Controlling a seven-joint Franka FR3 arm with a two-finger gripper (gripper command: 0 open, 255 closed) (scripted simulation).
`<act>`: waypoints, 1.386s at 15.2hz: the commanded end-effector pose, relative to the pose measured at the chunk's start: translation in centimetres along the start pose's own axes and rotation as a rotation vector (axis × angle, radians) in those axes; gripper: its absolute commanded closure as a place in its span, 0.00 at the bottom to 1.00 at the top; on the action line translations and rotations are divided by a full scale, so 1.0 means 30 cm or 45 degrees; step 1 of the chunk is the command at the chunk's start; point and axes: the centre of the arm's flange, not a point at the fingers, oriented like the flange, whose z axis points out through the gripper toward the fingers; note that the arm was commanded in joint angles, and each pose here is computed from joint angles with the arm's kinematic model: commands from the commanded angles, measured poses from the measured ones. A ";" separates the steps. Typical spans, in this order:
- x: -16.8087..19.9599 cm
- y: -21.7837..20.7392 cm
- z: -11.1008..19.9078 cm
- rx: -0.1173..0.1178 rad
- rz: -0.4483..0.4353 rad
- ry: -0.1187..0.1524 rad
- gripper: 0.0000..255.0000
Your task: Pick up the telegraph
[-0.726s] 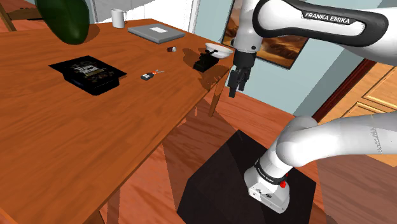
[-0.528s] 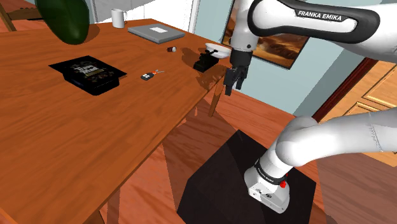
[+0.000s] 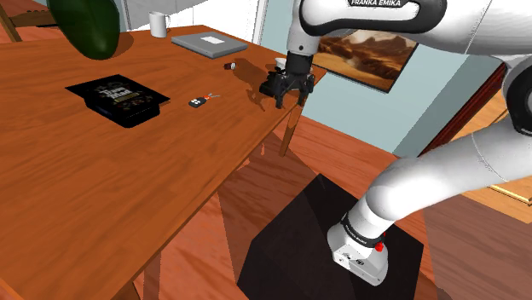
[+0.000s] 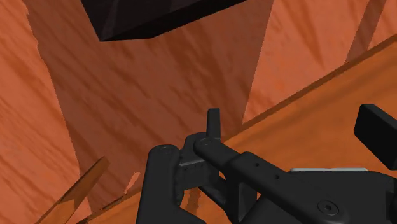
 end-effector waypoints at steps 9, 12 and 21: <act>0.382 0.099 -0.081 0.010 0.540 0.094 0.00; 0.483 0.158 -0.110 0.013 0.700 0.121 0.00; 0.725 0.406 -0.210 0.021 1.180 0.205 0.00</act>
